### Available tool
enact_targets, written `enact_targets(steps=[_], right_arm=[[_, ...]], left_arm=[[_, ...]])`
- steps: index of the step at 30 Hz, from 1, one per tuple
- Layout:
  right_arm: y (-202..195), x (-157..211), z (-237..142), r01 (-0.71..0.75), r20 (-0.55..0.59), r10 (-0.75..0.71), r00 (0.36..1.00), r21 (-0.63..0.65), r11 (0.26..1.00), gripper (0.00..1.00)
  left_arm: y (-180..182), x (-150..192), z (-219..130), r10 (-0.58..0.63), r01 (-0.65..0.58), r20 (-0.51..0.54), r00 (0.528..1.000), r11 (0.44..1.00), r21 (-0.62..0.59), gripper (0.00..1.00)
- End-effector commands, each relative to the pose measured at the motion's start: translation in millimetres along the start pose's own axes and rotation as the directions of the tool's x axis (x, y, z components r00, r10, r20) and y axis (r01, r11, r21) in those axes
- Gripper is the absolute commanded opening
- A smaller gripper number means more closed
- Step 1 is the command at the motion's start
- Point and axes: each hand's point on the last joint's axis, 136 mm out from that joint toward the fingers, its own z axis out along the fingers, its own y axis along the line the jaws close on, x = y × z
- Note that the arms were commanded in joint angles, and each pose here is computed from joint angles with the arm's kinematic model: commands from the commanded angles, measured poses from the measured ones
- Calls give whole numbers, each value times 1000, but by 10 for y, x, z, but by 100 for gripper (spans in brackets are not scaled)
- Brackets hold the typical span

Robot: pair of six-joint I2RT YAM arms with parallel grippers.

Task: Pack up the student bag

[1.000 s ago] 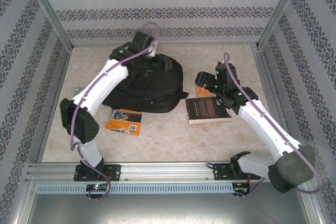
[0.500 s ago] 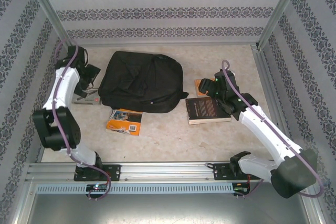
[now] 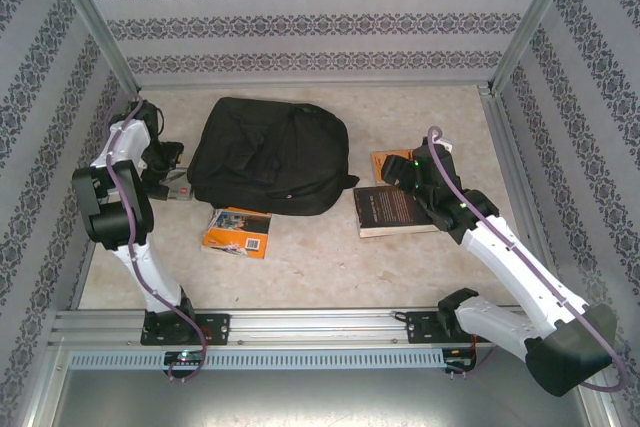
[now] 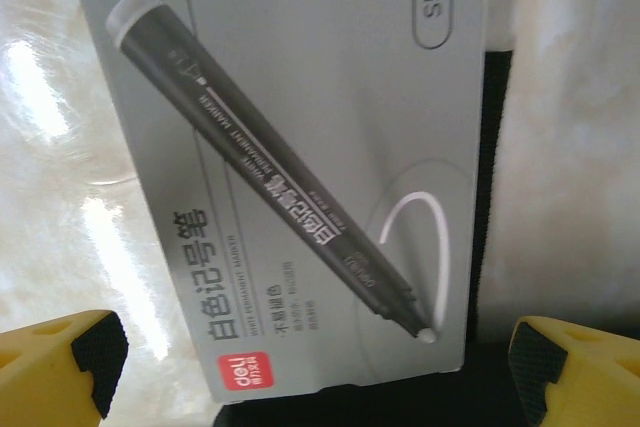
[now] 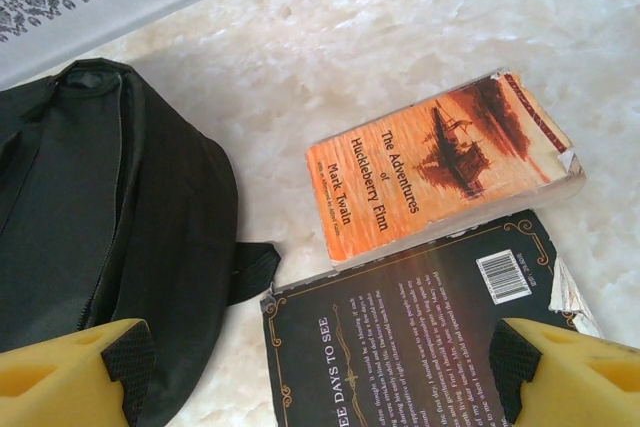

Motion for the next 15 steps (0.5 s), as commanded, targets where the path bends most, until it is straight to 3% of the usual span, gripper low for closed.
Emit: enact_targets(steps=[1, 15], right_arm=[[22, 29, -5, 30, 1, -30, 1000, -12, 999, 88], [34, 82, 1, 45, -9, -45, 999, -34, 998, 88]], left_arm=[[-11, -85, 79, -67, 67, -2, 998, 998, -2, 100], [-125, -199, 326, -96, 95, -23, 995, 995, -17, 100]])
